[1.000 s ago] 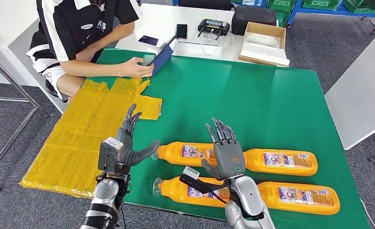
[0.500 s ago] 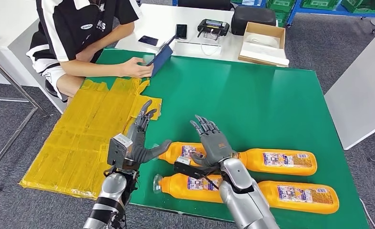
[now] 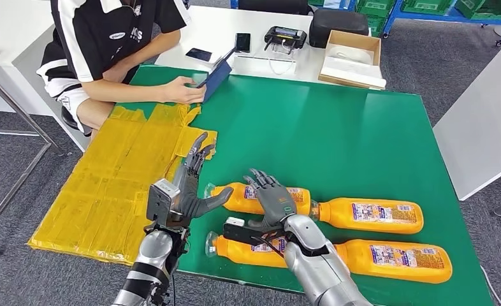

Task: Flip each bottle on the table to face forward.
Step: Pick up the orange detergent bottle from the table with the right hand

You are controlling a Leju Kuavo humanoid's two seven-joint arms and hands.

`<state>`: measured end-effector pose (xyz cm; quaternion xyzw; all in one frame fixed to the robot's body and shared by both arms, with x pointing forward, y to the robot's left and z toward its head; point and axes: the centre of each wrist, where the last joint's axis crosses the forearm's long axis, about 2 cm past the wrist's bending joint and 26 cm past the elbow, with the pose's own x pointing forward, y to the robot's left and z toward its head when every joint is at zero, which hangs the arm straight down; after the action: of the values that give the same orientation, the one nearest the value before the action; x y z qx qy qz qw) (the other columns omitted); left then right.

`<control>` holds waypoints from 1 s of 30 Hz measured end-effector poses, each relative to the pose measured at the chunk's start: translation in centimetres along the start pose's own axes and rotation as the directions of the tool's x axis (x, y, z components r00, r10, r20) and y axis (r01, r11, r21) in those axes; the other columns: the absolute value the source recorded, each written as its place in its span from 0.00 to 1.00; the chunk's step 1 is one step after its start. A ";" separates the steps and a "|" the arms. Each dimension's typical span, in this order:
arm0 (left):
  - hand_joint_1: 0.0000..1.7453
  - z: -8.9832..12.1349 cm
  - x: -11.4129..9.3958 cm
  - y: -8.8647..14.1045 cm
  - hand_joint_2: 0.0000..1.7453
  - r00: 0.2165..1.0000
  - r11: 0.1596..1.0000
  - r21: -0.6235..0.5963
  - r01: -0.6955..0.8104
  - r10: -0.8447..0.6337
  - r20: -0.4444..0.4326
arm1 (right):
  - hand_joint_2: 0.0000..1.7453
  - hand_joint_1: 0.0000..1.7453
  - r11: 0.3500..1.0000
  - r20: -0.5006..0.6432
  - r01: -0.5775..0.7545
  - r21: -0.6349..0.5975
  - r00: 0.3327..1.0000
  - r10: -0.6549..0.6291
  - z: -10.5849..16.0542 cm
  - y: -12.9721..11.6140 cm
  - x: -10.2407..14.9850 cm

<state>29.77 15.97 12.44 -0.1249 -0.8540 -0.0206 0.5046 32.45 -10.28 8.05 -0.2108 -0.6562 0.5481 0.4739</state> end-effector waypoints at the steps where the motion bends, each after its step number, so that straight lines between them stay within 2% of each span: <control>1: 0.00 0.0 0.0 0.0 1.00 1.000 1.000 -0.002 0.000 0.000 0.000 | 1.00 0.00 1.000 -0.001 0.004 0.009 1.000 -0.004 0.0 0.1 0.0; 12: 0.00 -0.1 0.0 -0.2 1.00 1.000 1.000 -0.011 -0.001 0.001 -0.001 | 1.00 0.00 0.999 -0.020 0.015 0.050 1.000 -0.014 0.1 0.8 0.4; 16: 0.00 0.0 -0.1 -0.2 1.00 1.000 1.000 -0.008 0.004 -0.004 -0.007 | 1.00 0.00 0.997 -0.106 -0.067 0.044 0.992 0.072 -0.1 0.8 0.9; 20: 0.00 0.1 -0.1 -0.2 1.00 1.000 1.000 -0.009 0.010 -0.010 -0.025 | 1.00 0.00 0.981 -0.218 -0.190 0.044 0.956 0.196 -0.5 0.4 0.8; 28: 0.00 0.5 -0.2 -0.2 1.00 0.998 1.000 -0.010 0.015 -0.016 -0.056 | 1.00 0.00 0.954 -0.310 -0.282 0.099 0.902 0.299 -1.0 0.2 0.7; 30: 0.00 0.6 -0.3 -0.2 1.00 0.998 1.000 -0.008 0.016 -0.016 -0.061 | 1.00 0.06 0.951 -0.319 -0.289 0.109 0.896 0.309 -1.0 0.2 0.6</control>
<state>29.29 15.82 11.92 -0.1195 -0.8390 -0.0318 0.5299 32.99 -9.17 8.06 -0.3843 -0.5101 0.5899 0.4940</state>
